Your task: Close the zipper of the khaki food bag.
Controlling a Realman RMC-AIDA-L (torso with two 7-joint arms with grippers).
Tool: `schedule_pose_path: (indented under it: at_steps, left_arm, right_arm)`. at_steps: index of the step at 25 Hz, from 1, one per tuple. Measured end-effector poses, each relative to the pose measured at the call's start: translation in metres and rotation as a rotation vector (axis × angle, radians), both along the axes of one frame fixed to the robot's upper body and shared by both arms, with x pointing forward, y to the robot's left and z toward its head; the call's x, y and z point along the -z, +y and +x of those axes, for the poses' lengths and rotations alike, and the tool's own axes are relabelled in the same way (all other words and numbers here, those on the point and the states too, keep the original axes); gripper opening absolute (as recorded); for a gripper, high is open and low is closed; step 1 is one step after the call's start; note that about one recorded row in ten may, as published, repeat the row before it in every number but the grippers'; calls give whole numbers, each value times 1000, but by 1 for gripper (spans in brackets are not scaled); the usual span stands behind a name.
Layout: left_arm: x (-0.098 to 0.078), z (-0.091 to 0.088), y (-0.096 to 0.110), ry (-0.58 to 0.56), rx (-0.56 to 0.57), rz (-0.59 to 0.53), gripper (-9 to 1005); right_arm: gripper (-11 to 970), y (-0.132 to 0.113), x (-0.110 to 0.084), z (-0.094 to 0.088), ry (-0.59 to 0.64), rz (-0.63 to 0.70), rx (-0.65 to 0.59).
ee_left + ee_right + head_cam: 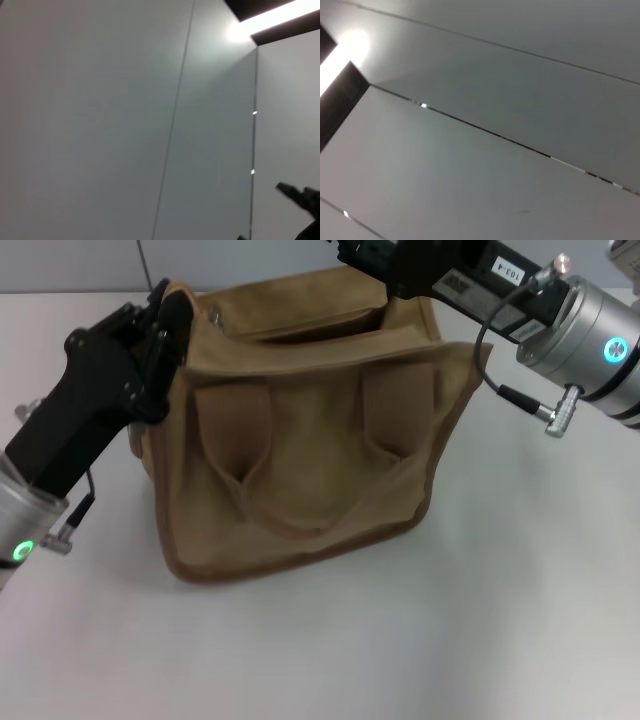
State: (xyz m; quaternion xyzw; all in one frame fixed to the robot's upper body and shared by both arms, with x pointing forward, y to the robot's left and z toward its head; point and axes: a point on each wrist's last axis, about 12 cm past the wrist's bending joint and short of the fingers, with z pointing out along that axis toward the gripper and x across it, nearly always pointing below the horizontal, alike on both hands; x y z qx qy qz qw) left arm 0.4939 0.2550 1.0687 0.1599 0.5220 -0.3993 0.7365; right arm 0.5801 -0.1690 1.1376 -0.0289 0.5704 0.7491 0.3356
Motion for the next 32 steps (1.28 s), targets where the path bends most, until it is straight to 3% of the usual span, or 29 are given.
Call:
schedule_pose_path:
  at_steps: [5,10,32]
  left_arm:
    - [11,-16,7,38,-46,-5,75]
    - [14,-23,12,45,-68,-8,75]
    - [-2,-2,1,-28,-15,-10,75]
  right_arm:
    - [788,6,3,-5,-166,-83,19]
    - [788,21,5,-9,-223,-149,-57]
    - [788,40,12,5,-59,-250,-78]
